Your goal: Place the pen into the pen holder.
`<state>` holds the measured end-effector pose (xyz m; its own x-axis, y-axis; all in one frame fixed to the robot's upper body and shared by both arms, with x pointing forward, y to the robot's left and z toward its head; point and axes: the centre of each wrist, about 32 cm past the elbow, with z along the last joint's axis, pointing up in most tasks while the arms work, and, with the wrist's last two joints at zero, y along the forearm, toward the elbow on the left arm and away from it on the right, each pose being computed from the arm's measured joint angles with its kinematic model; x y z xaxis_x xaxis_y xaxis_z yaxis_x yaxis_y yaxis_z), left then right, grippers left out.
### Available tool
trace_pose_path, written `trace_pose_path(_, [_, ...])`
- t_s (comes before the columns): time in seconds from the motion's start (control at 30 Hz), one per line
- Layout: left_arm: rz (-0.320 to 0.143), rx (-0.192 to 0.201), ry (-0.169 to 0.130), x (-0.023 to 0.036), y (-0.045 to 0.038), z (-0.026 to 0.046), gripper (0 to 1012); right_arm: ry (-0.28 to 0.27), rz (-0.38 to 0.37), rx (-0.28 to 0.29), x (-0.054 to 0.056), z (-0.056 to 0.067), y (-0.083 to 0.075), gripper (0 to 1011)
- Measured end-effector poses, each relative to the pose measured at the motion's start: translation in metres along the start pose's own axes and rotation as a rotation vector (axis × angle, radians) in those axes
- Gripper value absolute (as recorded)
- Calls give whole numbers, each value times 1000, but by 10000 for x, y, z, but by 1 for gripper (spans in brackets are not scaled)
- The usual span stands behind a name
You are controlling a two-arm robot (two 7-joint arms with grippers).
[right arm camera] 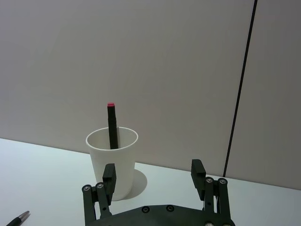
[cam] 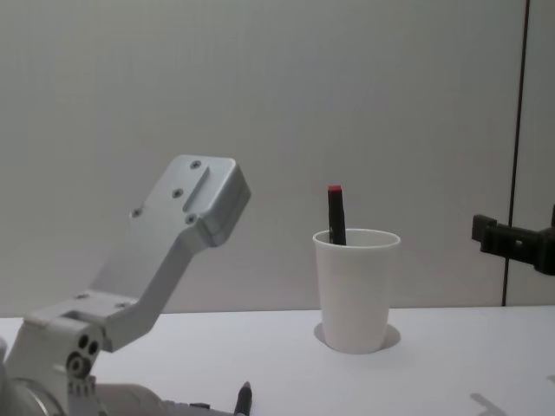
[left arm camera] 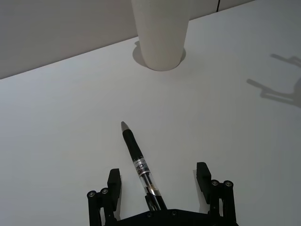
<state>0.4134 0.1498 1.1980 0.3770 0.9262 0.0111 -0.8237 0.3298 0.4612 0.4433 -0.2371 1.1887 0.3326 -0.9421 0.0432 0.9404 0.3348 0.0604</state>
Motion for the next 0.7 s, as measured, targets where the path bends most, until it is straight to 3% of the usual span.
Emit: trace_pose_path(0.7, [5,8,19,16,-6,-8,1001,0,0,0,0,0,0,1001])
